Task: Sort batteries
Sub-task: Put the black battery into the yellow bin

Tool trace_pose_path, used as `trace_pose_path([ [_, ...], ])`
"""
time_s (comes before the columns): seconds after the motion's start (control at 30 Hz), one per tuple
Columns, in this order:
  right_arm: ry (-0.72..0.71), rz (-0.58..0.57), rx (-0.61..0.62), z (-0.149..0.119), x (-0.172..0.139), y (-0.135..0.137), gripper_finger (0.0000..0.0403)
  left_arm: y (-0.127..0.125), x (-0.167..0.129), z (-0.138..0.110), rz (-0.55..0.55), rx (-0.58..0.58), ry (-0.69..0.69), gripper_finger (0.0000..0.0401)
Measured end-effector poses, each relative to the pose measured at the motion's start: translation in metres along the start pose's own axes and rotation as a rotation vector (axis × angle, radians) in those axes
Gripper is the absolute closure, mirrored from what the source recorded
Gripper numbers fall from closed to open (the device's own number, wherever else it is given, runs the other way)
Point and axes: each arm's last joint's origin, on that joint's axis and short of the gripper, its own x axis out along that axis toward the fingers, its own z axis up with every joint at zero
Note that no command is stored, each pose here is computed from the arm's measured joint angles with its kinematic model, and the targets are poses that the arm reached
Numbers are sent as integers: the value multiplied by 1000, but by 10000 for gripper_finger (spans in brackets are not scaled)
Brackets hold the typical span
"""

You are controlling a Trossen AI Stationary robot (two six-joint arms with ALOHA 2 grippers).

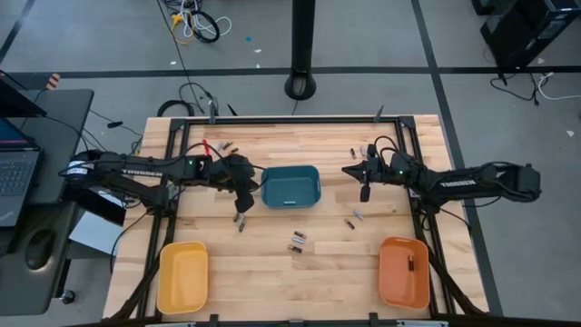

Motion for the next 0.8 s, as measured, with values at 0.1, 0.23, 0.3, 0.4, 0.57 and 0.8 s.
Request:
trace_pose_path([
  [0.1, -14, 1, -19, -1, 3, 0, 396, 1, 0, 1, 1, 45, -4, 391],
  [0.23, 27, 5, 15, -8, 8, -1, 396, 0, 0, 1, -34, 62, -1, 391],
  [0.3, 57, 6, 32, -12, 10, -1, 395, -1, 0, 0, -61, 63, 6, 391],
  [0.4, 78, 8, 38, -12, 17, -2, 388, -1, -1, -3, -87, 53, 44, 391],
  [0.57, 75, 7, 21, -6, 30, -4, 386, -4, -1, -12, -98, 12, 134, 391],
  [0.8, 68, -1, 16, -2, 31, 2, 395, -23, -5, -20, -122, 54, 159, 391],
])
